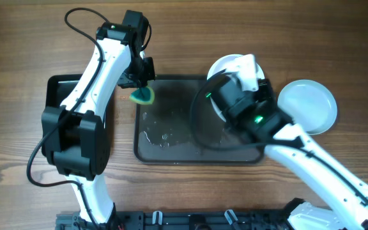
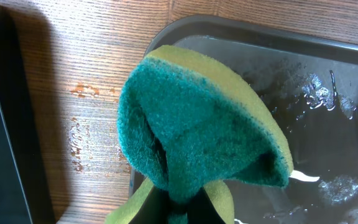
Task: Clean dirty plates on tray and stack at the side
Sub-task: 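Stack the plate onto the plate at the right side, release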
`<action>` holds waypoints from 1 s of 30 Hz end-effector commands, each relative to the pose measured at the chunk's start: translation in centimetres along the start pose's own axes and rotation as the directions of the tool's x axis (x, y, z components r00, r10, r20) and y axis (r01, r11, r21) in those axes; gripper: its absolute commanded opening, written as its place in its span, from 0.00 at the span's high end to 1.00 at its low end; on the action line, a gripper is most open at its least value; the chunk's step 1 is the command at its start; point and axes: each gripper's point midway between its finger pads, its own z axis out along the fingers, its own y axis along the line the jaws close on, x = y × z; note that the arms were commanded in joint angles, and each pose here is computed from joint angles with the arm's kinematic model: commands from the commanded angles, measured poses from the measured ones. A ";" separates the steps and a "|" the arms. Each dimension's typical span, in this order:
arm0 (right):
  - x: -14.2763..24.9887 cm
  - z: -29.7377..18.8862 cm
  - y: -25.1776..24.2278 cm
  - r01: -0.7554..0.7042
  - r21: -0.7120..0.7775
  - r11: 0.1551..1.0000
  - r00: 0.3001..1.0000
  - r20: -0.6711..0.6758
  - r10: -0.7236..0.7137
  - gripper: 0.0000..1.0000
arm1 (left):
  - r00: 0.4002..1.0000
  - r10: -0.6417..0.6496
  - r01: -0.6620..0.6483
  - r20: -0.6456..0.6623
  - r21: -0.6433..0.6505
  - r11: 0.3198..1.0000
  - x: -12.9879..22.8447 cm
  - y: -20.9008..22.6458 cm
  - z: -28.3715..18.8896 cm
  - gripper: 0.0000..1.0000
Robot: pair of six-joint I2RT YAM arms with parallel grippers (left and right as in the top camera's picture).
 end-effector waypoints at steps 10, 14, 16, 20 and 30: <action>11.9 9.4 -14.1 -0.816 0.039 0.576 0.473 -0.527 0.706 0.96 | 0.998 0.014 -0.014 0.064 0.011 1.000 -1.0 0.0 -1.7 0.96; 17.5 10.0 -19.9 -0.763 0.352 0.543 0.371 -0.449 0.813 0.96 | 0.998 0.014 -0.014 0.067 0.012 1.000 -1.0 0.0 -1.7 0.96; 18.8 10.6 -21.0 -0.726 0.440 0.530 0.356 -0.419 0.835 0.96 | 0.998 0.014 -0.014 0.067 0.012 1.000 -1.0 0.0 -1.7 0.96; 20.6 13.4 -19.3 -0.702 0.449 0.552 0.321 -0.494 0.809 0.96 | 0.998 0.014 -0.014 0.068 0.013 1.000 -1.1 0.0 -1.7 0.96; 17.3 15.2 -14.4 -0.746 0.157 0.648 0.409 -0.660 0.631 0.68 | 0.998 0.014 -0.014 0.068 0.012 1.000 -1.1 0.0 -1.7 0.96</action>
